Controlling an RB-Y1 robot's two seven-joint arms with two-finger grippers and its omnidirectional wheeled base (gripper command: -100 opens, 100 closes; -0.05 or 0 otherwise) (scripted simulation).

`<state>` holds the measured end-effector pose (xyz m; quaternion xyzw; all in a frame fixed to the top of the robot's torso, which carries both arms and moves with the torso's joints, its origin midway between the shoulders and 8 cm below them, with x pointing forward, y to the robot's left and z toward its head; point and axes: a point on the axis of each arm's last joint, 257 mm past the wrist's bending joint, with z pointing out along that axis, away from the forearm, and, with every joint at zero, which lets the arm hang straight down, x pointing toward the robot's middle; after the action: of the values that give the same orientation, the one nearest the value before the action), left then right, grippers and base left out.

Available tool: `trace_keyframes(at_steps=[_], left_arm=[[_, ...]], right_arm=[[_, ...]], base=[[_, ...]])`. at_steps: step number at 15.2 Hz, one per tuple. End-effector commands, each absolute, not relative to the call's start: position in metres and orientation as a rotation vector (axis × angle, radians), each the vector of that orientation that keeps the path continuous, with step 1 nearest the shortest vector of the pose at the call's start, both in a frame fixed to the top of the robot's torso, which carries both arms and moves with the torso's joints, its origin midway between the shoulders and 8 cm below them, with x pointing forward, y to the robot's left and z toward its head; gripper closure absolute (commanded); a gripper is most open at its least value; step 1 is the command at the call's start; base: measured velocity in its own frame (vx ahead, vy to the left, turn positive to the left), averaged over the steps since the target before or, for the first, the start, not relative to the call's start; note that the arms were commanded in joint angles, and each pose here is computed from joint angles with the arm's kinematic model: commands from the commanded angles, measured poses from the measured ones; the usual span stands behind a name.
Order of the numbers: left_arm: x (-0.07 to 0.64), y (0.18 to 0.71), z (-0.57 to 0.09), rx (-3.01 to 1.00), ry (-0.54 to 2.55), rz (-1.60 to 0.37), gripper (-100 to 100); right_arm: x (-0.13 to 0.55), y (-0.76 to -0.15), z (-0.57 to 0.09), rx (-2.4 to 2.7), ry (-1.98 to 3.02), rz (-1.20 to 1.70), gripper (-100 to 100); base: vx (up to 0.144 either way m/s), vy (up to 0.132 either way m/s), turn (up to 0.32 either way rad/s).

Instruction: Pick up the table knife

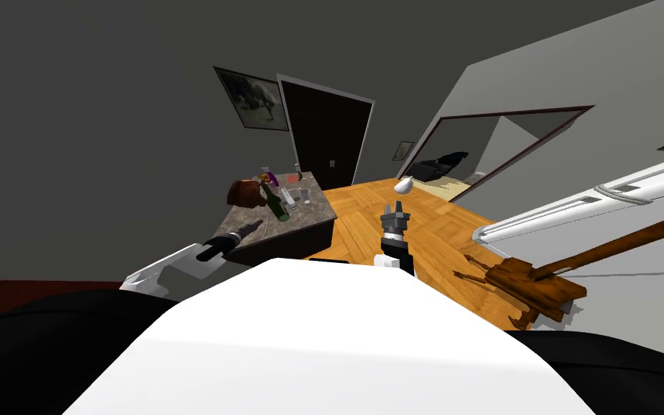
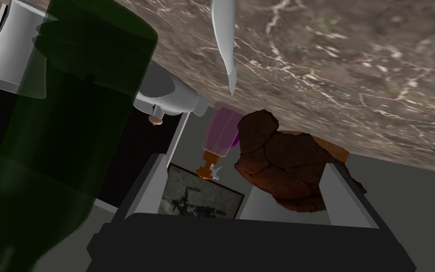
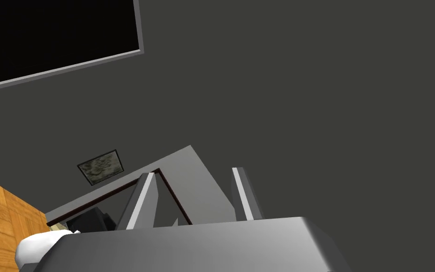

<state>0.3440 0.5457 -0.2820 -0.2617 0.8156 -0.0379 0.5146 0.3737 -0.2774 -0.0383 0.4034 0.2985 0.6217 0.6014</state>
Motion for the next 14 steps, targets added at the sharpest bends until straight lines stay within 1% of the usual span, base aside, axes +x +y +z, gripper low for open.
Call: trace_keyframes(at_steps=[1, 2, 8, 14], left_arm=[[0.335, 0.562, -0.29, -0.637, 2.007, -0.031, -100], [0.335, 0.562, -0.29, -0.636, 2.007, -0.031, -100], [0.3, 0.606, -0.312, -0.661, 2.149, 0.147, -100], [0.267, 0.628, -0.329, -0.685, 2.252, 0.259, -100]], right_arm=[[0.374, -0.277, -0.038, 0.935, 0.692, 1.44, 0], [0.374, -0.277, -0.038, 0.935, 0.692, 1.44, 0], [0.374, -0.277, -0.038, 0.935, 0.692, 1.44, 0], [0.374, -0.277, -0.038, 0.935, 0.692, 1.44, 0]], base=[[0.056, -0.043, -0.135], [0.051, -0.034, -0.12], [0.065, -0.044, -0.138], [0.07, -0.037, -0.104]])
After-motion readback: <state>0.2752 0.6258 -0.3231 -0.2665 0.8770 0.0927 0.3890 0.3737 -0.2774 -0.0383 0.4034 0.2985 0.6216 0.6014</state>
